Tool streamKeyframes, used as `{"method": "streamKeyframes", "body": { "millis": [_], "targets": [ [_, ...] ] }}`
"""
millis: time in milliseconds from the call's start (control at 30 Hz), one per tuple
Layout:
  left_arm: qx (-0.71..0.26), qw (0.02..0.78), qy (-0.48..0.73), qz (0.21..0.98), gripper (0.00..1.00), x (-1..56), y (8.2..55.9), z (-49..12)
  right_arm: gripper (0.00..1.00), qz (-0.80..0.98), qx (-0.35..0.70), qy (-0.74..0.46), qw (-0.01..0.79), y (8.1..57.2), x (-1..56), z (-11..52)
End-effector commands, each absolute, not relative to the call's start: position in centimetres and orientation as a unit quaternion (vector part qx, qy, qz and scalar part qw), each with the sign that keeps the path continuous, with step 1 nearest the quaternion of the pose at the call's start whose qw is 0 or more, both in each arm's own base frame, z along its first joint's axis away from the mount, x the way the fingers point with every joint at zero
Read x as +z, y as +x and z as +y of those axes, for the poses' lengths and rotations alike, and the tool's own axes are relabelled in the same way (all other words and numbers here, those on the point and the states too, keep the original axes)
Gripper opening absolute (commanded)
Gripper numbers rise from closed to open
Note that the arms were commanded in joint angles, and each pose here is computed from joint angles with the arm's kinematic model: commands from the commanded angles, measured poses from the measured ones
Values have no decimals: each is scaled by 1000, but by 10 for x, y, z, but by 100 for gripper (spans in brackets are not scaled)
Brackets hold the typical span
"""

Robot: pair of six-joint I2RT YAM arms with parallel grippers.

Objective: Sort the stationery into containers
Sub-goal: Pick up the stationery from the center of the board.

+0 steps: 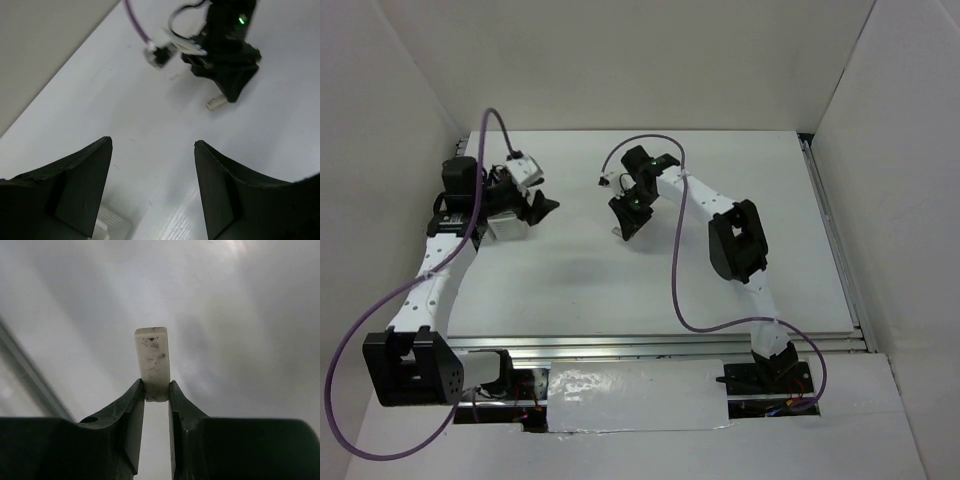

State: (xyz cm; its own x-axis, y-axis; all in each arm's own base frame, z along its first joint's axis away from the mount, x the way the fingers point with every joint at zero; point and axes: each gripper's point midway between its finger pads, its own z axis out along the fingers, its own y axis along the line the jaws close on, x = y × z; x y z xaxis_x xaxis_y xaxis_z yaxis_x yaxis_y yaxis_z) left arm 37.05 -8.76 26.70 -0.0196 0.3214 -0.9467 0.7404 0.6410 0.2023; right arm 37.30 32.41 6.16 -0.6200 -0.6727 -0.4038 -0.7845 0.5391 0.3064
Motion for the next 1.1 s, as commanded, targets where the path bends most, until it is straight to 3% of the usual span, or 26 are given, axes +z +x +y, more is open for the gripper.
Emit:
{"method": "streamKeyframes", "body": {
  "millis": [0, 200, 367, 600, 1067],
  "targets": [
    [-153, 551, 514, 640, 79, 247, 334, -111, 0, 815, 355, -437, 135, 330, 153, 348],
    [-141, 484, 628, 593, 79, 218, 297, -142, 0, 796, 433, -415, 80, 298, 175, 356],
    [-124, 470, 658, 575, 78, 216, 297, -155, 0, 776, 485, -403, 27, 277, 187, 363],
    [-123, 449, 697, 545, 77, 210, 290, -172, 0, 762, 504, -406, 18, 270, 194, 368],
    [-138, 454, 717, 511, 60, 214, 285, -202, 0, 727, 531, -434, 6, 253, 203, 369]
  ]
}}
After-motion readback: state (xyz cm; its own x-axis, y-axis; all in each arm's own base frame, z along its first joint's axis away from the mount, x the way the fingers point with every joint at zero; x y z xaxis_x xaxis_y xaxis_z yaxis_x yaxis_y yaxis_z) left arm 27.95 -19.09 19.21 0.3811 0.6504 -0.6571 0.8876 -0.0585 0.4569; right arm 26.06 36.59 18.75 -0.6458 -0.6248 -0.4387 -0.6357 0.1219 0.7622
